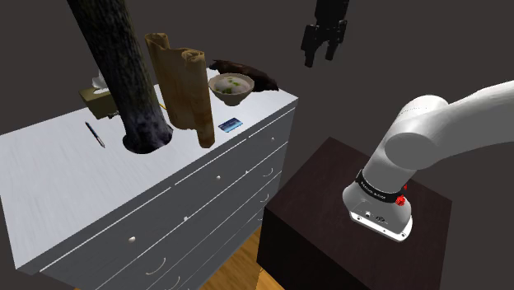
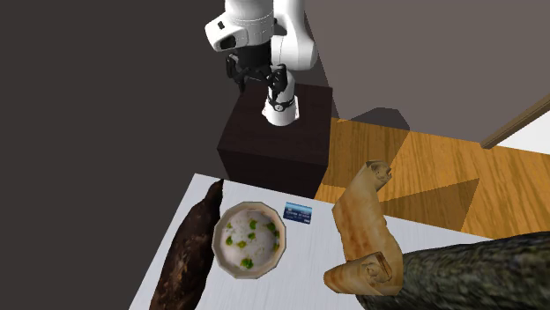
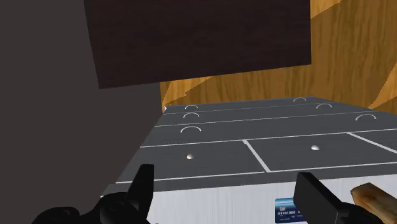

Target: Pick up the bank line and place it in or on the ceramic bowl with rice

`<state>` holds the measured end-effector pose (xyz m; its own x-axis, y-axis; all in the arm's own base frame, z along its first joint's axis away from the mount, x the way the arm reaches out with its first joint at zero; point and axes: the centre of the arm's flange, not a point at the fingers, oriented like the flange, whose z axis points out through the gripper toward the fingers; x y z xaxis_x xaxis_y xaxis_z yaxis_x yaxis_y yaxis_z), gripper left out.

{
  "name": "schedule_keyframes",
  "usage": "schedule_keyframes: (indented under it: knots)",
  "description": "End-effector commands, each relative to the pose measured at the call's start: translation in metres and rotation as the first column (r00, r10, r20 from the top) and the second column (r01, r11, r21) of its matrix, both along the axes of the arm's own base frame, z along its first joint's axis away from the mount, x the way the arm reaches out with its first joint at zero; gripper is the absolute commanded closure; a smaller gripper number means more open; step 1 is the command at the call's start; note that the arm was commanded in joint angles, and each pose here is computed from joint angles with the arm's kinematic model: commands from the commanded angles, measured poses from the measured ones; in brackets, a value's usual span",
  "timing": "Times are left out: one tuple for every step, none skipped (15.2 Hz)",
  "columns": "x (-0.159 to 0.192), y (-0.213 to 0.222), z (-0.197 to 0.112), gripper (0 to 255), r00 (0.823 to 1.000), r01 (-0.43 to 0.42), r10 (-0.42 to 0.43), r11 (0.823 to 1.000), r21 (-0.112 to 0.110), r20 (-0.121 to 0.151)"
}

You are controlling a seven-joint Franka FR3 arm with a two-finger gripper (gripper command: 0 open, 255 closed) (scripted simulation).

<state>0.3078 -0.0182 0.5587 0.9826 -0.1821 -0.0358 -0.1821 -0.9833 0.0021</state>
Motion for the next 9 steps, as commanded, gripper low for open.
schedule_keyframes:
  knots:
    - [0.0,0.0,0.0,0,1.0,0.0,0.0,1.0,0.0,0.0]
    - [0.007,0.006,-0.008,0,0.999,0.052,-0.052,0.999,0.017,-0.014]
    - [0.014,0.012,-0.017,0,0.994,0.104,-0.103,0.994,0.033,-0.029]
    - [0.021,0.018,-0.025,0,0.987,0.155,-0.153,0.987,0.049,-0.045]
    - [0.028,0.023,-0.034,0,0.977,0.207,-0.203,0.976,0.064,-0.062]
    - [0.035,0.028,-0.042,0,0.965,0.258,-0.252,0.963,0.078,-0.079]
    - [0.043,0.033,-0.05,0,0.949,0.308,-0.3,0.947,0.09,-0.097]
    - [0.05,0.038,-0.059,0,0.931,0.358,-0.347,0.928,0.102,-0.115]
    - [0.058,0.043,-0.067,0,0.91,0.407,-0.392,0.906,0.113,-0.135]
